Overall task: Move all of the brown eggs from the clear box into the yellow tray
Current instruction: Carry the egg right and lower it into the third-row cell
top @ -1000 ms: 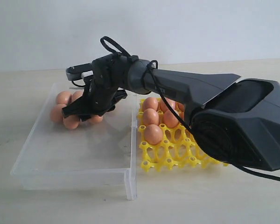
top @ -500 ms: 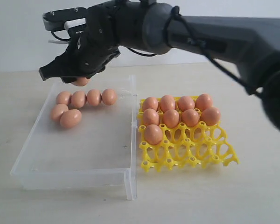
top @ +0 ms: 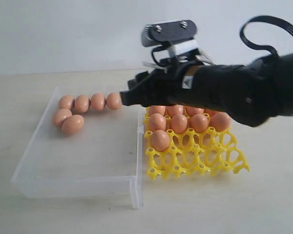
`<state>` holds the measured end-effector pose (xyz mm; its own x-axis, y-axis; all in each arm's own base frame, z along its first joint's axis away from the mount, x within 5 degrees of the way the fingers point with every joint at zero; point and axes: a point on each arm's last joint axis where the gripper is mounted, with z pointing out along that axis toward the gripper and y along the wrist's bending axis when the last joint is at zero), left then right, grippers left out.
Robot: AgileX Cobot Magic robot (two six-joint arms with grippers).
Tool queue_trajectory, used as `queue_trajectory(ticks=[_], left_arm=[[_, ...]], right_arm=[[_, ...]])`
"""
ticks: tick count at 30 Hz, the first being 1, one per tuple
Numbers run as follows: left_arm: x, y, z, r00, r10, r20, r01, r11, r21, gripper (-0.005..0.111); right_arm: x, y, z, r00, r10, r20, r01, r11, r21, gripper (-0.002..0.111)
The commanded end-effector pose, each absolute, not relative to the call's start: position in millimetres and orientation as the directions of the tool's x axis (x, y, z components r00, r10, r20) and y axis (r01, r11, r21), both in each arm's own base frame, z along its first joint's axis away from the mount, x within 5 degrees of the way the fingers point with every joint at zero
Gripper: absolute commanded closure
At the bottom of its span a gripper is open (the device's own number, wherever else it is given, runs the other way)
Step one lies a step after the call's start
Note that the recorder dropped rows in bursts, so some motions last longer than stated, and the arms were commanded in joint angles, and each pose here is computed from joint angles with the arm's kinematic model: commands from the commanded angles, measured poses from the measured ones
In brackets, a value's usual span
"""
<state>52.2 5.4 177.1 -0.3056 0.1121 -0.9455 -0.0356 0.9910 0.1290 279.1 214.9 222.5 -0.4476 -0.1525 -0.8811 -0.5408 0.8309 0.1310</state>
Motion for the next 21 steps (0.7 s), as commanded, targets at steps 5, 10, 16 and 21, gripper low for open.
queue_trajectory(ticks=[5, 10, 16, 21], left_arm=[[52.4, 5.0, 179.2, -0.293, 0.107, -0.95, -0.032, 0.992, 0.122, 0.107], [52.4, 5.0, 179.2, -0.293, 0.107, -0.95, -0.032, 0.992, 0.122, 0.107], [52.4, 5.0, 179.2, -0.293, 0.107, -0.95, -0.032, 0.992, 0.122, 0.107], [52.4, 5.0, 179.2, -0.293, 0.107, -0.95, -0.032, 0.992, 0.122, 0.107]], right_arm=[[284.1, 167.5, 194.8, -0.523, -0.101, -0.847, -0.404, 0.904, 0.141, 0.108], [284.2, 164.7, 189.5, -0.556, -0.118, -0.823, -0.396, 0.908, 0.137, 0.108], [286.1, 165.9, 174.9, -0.597, -0.119, -0.793, -0.378, 0.914, 0.148, 0.108], [288.4, 167.2, 160.3, -0.621, -0.134, -0.772, -0.373, 0.917, 0.142, 0.108]])
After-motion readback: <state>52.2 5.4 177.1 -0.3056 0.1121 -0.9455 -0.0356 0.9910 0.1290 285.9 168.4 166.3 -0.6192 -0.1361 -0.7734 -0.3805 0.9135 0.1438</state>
